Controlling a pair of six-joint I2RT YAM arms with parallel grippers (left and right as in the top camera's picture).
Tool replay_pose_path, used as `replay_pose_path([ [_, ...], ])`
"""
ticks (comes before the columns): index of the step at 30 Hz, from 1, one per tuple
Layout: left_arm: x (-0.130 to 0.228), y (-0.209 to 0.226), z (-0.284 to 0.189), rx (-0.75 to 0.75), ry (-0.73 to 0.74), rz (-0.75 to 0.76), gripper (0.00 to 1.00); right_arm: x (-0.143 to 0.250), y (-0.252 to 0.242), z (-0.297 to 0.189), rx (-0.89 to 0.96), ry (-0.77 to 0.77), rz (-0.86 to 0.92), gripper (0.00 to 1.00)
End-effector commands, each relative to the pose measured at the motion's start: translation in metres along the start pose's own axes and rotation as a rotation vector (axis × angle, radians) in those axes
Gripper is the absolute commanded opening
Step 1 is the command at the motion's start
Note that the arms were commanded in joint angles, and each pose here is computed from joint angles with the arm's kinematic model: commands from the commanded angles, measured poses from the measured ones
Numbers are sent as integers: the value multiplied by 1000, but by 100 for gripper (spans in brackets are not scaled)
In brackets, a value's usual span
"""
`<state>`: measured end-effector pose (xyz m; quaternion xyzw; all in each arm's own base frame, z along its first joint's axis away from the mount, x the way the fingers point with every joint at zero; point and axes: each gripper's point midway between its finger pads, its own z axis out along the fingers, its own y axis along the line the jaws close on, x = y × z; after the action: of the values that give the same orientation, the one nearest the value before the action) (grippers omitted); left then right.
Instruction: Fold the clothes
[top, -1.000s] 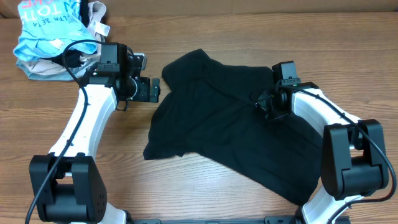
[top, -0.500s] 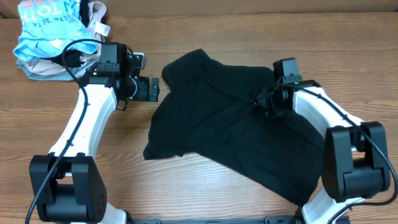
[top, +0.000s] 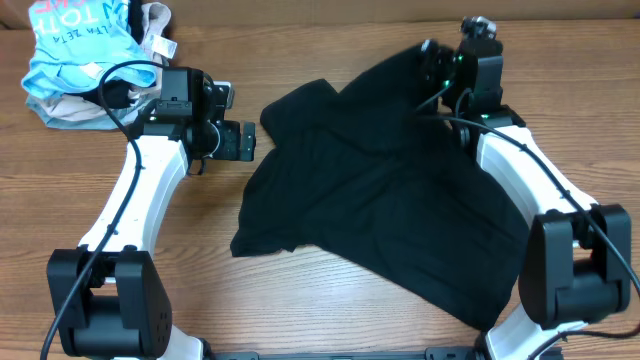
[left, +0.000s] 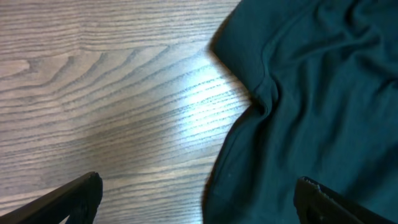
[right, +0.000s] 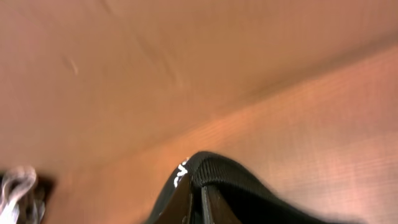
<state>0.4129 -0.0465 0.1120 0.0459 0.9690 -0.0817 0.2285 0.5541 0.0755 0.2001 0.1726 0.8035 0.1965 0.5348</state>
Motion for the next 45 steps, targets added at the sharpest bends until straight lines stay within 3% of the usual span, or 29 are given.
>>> replay_pose_path([
  [1,-2,-1,3,-4,-5,27,100,4,-23,29,70,-78,38,4],
  [5,-5,-1,2,-3,-18,29,100,21,-32,61,73,-61,44,4],
  [7,-6,-2,2,-3,-24,30,100,33,-36,76,72,-22,40,10],
  [11,-7,-2,2,-3,-28,30,100,49,-41,95,92,59,24,58],
  [14,-7,-1,2,-3,-27,30,100,39,-34,93,98,75,-30,97],
  [15,-7,-1,2,-4,-28,30,100,32,-30,89,99,78,-45,100],
  [19,-9,-1,2,-4,-36,31,100,-6,-6,59,113,103,-56,100],
  [23,-10,-1,2,-3,-39,31,100,-37,13,-4,163,182,-57,100],
  [28,-10,-2,2,0,-40,32,100,-42,6,-99,270,326,-45,100],
  [30,-10,-2,2,0,-40,32,100,-37,-9,-136,347,388,-10,100],
  [36,-10,-2,2,0,-39,32,100,-25,-93,-245,807,460,228,100],
  [45,-13,-2,2,0,-50,29,100,29,-178,-288,1047,635,353,100],
])
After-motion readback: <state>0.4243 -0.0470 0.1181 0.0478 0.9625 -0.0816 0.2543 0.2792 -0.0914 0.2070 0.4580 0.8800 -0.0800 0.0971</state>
